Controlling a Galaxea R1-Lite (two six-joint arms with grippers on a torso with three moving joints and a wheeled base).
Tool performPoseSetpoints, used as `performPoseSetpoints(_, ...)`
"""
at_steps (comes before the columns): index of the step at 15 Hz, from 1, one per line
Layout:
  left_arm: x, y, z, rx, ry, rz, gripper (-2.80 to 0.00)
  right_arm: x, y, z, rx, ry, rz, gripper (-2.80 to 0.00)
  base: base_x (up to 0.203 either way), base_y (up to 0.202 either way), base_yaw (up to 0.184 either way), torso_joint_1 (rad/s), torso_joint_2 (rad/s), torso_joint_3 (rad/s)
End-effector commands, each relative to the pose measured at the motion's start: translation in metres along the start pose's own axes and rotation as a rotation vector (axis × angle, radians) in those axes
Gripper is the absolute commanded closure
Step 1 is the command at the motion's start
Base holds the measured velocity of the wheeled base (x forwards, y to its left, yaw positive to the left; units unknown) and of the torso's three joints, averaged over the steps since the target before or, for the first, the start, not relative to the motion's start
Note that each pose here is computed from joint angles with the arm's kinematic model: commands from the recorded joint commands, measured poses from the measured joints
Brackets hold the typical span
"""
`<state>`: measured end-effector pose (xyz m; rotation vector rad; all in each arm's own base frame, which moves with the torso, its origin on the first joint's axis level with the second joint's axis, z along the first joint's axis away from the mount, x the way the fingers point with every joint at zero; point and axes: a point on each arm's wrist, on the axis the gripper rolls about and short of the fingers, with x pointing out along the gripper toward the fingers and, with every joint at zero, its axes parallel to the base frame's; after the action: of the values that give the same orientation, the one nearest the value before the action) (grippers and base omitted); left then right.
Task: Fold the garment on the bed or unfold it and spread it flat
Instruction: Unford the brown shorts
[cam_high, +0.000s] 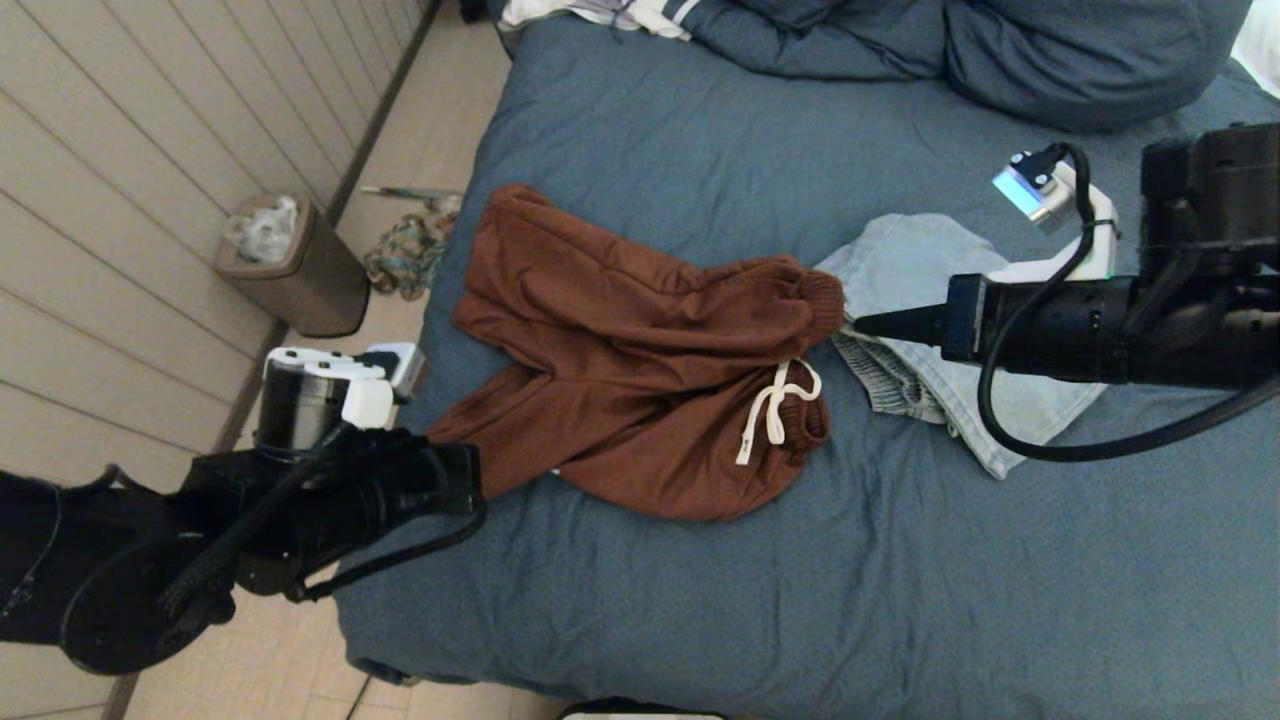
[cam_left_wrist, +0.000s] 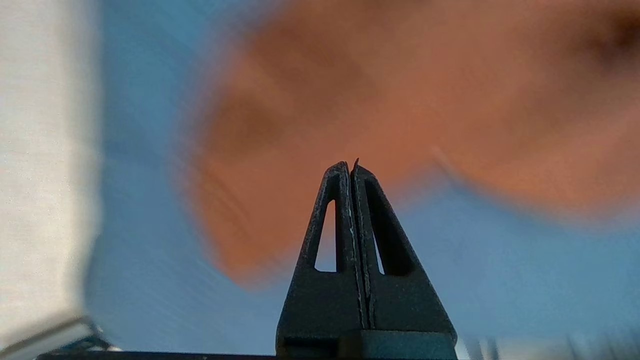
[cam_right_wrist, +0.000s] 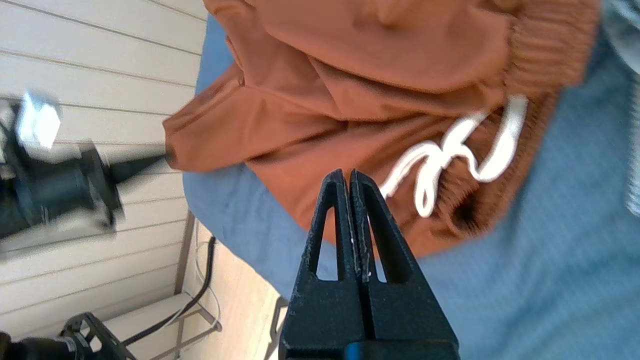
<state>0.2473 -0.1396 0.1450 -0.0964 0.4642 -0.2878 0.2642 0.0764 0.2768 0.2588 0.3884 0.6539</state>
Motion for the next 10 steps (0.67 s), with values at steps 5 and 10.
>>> performPoseSetpoints(5, 0.033, -0.040, -0.054, 0.099, 0.192, -0.108, 0.00, 0.045, -0.019, 0.000, 0.025, 0.057, -0.003, 0.00, 0.000, 0.000, 0.000, 0.000, 0.00, 0.000)
performPoseSetpoints(10, 0.078, -0.048, -0.076, 0.168, 0.175, -0.100, 0.00, 0.057, -0.027, -0.002, 0.034, 0.072, -0.010, 0.00, 0.000, 0.000, 0.000, 0.000, 0.00, 0.000)
